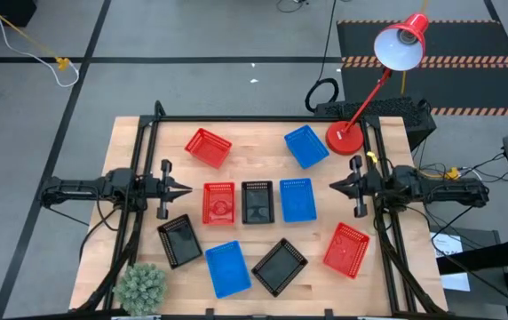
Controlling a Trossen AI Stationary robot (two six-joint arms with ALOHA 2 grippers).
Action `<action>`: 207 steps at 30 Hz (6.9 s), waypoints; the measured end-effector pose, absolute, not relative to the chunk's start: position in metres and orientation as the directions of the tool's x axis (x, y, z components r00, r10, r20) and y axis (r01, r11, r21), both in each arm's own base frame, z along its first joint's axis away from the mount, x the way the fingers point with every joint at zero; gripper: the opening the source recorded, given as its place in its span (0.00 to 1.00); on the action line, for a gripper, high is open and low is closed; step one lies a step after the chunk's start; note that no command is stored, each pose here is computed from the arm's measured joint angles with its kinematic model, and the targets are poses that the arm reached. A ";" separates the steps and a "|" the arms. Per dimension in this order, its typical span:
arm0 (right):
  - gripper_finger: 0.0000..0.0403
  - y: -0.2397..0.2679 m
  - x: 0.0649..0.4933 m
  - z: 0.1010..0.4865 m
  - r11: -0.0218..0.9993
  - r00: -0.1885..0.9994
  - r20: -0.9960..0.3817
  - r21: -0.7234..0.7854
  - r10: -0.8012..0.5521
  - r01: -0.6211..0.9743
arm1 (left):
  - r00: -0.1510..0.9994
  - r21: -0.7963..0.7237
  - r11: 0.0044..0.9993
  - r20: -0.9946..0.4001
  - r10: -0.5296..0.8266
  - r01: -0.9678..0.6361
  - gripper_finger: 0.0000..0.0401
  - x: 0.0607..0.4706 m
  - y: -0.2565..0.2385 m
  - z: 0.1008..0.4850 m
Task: Stack baskets by color
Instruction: Stack the top blue bin on the middle blue bin
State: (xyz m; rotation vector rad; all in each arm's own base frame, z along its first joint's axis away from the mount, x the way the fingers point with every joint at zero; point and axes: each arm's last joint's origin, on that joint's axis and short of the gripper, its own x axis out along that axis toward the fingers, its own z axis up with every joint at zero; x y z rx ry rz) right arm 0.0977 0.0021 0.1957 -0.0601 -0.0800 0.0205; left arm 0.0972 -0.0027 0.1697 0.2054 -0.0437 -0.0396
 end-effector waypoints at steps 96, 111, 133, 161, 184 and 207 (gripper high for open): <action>0.00 -0.016 0.178 0.311 0.973 0.781 -0.604 0.038 -0.159 0.227 | 0.985 0.034 0.999 -0.166 0.042 -0.037 0.08 0.216 -0.033 0.340; 0.00 -0.078 0.201 0.257 0.973 0.460 -0.859 -0.175 -0.225 0.149 | 0.983 0.036 0.999 -0.183 0.030 -0.024 0.08 0.223 -0.037 0.314; 0.30 -0.113 0.223 0.205 0.978 0.298 -0.950 -0.147 -0.097 -0.151 | 0.976 0.046 0.999 -0.219 0.006 0.004 0.08 0.221 -0.043 0.311; 0.02 -0.128 0.229 0.187 0.966 0.193 -0.957 -0.240 -0.218 -0.099 | 0.976 0.046 0.999 -0.219 0.007 0.004 0.08 0.221 -0.043 0.311; 0.01 -0.030 0.234 0.293 0.938 0.348 -0.871 -0.332 -0.346 0.100 | 0.972 0.050 0.999 -0.234 0.009 0.002 0.08 0.221 -0.042 0.310; 0.00 0.101 0.252 0.395 0.965 0.480 -0.838 -0.249 -0.260 0.088 | 0.956 -0.004 1.000 -0.293 0.005 -0.006 0.08 0.219 -0.044 0.304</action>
